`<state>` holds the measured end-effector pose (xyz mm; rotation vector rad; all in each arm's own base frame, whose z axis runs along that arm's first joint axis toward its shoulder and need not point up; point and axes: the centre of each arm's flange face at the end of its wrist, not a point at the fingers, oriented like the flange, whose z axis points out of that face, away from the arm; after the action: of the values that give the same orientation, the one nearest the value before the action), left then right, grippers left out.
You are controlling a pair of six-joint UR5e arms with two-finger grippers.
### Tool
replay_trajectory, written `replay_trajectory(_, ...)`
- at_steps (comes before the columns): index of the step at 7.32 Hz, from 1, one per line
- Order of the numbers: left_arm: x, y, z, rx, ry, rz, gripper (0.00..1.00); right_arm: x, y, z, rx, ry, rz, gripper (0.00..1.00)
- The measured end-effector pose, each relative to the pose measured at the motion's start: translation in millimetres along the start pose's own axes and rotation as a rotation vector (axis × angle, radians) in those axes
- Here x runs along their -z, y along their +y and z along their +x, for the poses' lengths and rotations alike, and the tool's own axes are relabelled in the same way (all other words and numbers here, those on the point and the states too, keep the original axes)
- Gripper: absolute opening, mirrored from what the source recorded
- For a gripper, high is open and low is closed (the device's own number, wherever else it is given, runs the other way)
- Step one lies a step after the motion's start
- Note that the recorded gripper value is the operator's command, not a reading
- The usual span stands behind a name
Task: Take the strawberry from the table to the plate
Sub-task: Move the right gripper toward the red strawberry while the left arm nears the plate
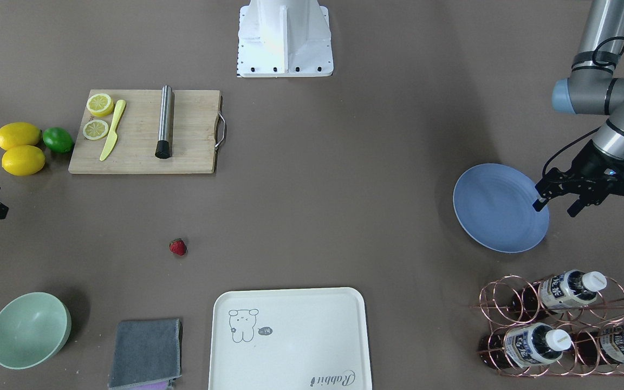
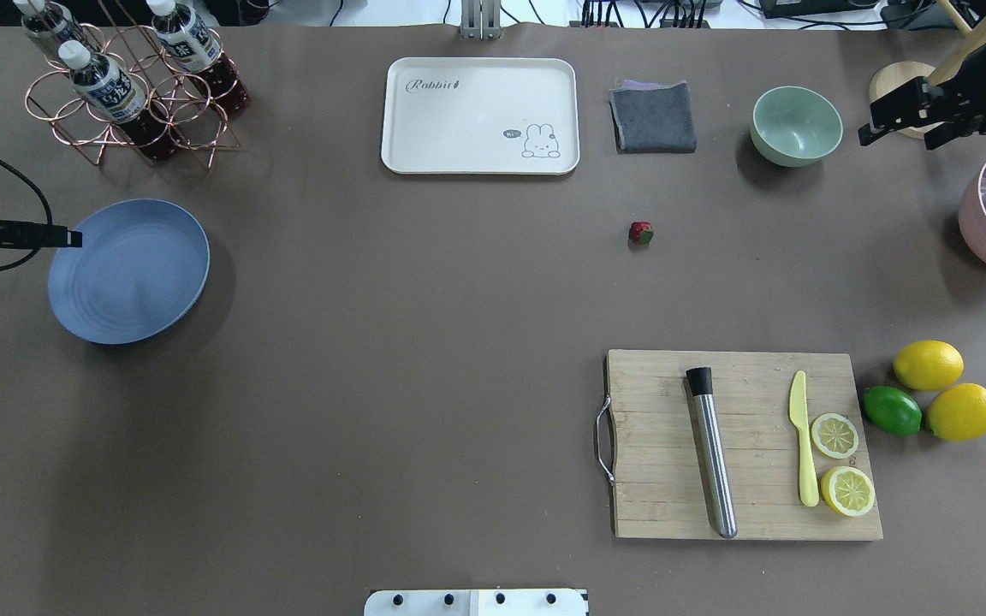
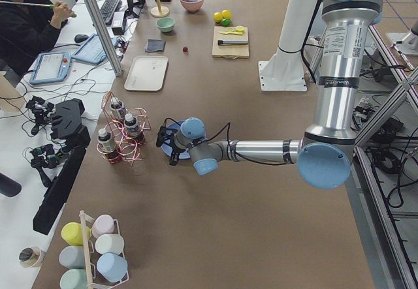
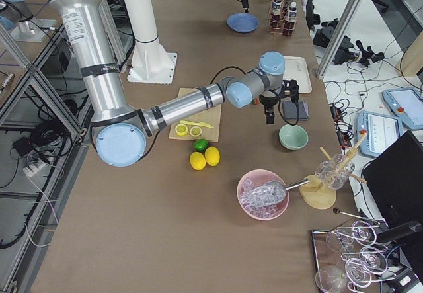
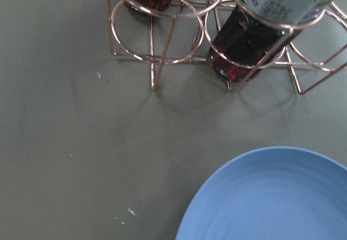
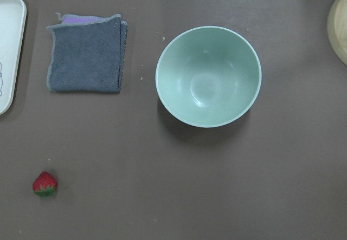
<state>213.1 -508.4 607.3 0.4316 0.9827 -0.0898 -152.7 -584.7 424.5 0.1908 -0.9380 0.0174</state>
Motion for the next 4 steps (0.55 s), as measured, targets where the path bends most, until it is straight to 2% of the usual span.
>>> replay_trajectory(3, -10, 10, -1, -0.005, -0.005, -0.018, 0.64, -36, 11, -18, 0.019, -0.002, -0.016, 1.00)
replay_trajectory(4, -14, 14, 0, -0.007, -0.007, -0.027, 0.48, -42, 13, -20, 0.008, 0.003, -0.022, 1.00)
